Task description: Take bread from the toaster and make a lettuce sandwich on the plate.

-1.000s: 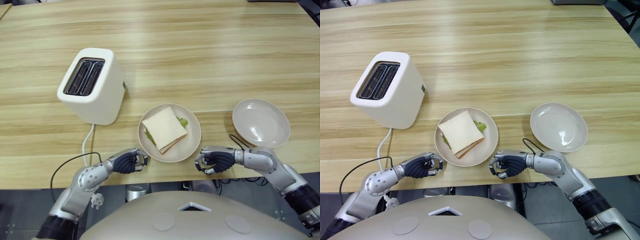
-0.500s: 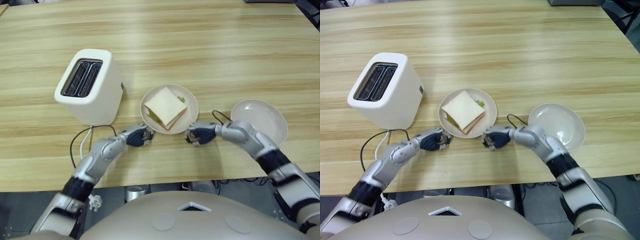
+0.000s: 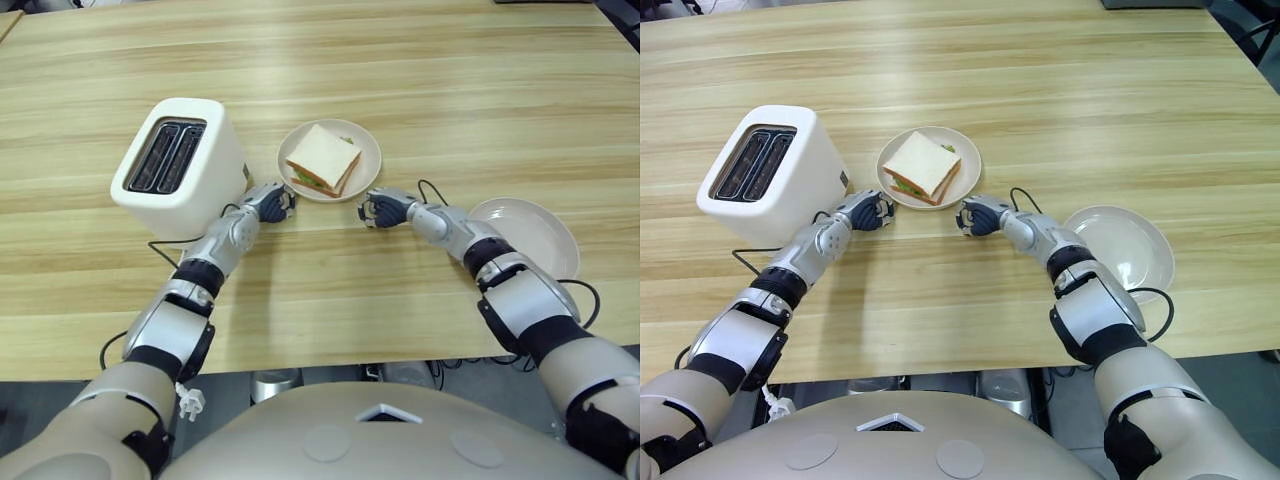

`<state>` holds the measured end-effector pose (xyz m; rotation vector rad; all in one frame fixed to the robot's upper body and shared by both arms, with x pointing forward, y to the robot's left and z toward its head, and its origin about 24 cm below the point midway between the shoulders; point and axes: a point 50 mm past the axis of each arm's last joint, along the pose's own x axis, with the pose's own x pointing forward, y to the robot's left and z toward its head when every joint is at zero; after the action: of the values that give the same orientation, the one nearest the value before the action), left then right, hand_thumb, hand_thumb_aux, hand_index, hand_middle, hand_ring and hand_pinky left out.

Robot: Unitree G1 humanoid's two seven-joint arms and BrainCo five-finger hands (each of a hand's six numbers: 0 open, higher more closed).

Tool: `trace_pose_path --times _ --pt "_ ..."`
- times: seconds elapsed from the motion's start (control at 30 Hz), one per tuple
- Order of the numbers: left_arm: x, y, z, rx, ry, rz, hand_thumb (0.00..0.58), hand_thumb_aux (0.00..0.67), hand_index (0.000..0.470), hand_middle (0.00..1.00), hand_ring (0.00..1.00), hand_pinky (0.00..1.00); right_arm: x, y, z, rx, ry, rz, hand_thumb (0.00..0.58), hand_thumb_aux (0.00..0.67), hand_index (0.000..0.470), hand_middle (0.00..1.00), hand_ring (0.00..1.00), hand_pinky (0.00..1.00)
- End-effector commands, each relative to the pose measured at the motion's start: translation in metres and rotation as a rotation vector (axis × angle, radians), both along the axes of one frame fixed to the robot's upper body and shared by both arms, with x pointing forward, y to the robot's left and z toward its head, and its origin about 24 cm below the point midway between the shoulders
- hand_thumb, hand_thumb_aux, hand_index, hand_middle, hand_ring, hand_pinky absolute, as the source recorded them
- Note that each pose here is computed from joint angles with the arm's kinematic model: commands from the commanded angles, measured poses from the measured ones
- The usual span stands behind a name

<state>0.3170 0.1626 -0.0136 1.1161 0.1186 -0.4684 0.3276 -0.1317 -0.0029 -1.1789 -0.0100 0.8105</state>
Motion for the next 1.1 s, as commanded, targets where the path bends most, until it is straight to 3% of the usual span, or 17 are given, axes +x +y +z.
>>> trace_pose_path --times 0.03,0.07,0.1,0.13,0.17,0.2,0.23,0.27,0.3,0.5,0.67,1.1 --pt "-0.007 0.007 0.009 -0.142 -0.132 0.045 0.58 0.67 0.46 1.0 1.0 1.0 0.004 -0.007 0.023 0.309 -0.081 -0.082 0.0 0.0 0.0 0.0 0.0 0.0" --pt "-0.008 0.008 0.017 -0.205 -0.203 0.069 0.58 0.67 0.46 1.0 1.0 1.0 0.004 -0.008 0.03 0.435 -0.1 -0.102 0.0 0.0 0.0 0.0 0.0 0.0" --pt "-0.01 0.007 0.025 -0.263 -0.264 0.087 0.545 0.504 0.346 1.0 1.0 1.0 0.002 -0.011 0.037 0.539 -0.128 -0.108 0.0 0.0 0.0 0.0 0.0 0.0" --pt "-0.014 0.004 0.032 -0.337 -0.311 0.094 0.281 0.189 0.13 1.0 1.0 1.0 -0.001 -0.013 0.042 0.628 -0.159 -0.111 0.0 0.0 0.0 0.0 0.0 0.0" --pt "-0.019 0.001 0.038 -0.415 -0.344 0.098 0.0 0.0 0.0 1.0 1.0 1.0 -0.005 -0.015 0.046 0.717 -0.188 -0.117 0.0 0.0 0.0 0.0 0.0 0.0" --pt "-0.026 -0.003 0.043 -0.492 -0.372 0.104 0.0 0.0 0.0 0.51 0.51 0.51 -0.009 -0.016 0.05 0.817 -0.215 -0.13 0.0 0.0 0.0 0.0 0.0 0.0" --pt "-0.032 -0.005 0.047 -0.551 -0.391 0.111 0.0 0.0 0.0 0.37 0.37 0.37 -0.013 -0.018 0.053 0.895 -0.232 -0.141 0.0 0.0 0.0 0.0 0.0 0.0" --pt "-0.038 -0.008 0.052 -0.611 -0.413 0.114 0.0 0.0 0.0 0.37 0.37 0.37 -0.018 -0.019 0.054 0.98 -0.246 -0.158 0.0 0.0 0.0 0.0 0.0 0.0" --pt "-0.044 -0.011 0.056 -0.66 -0.429 0.121 0.0 0.0 0.0 0.0 0.0 0.0 -0.025 -0.02 0.055 1.048 -0.261 -0.171 0.0 0.0 0.0 0.0 0.0 0.0" --pt "-0.065 -0.018 0.065 -0.915 -0.39 0.223 0.0 0.0 0.0 0.0 0.0 0.0 -0.056 -0.023 0.049 1.212 -0.282 -0.304 0.0 0.0 0.0 0.0 0.0 0.0" --pt "-0.075 -0.015 0.084 -0.998 -0.476 0.208 0.0 0.0 0.0 0.0 0.0 0.0 -0.055 -0.019 0.067 1.361 -0.345 -0.399 0.0 0.0 0.0 0.0 0.0 0.0" --pt "-0.084 -0.013 0.069 -1.053 -0.398 0.252 0.0 0.0 0.0 0.0 0.0 0.0 -0.061 -0.024 0.074 1.374 -0.403 -0.387 0.0 0.0 0.0 0.0 0.0 0.0"
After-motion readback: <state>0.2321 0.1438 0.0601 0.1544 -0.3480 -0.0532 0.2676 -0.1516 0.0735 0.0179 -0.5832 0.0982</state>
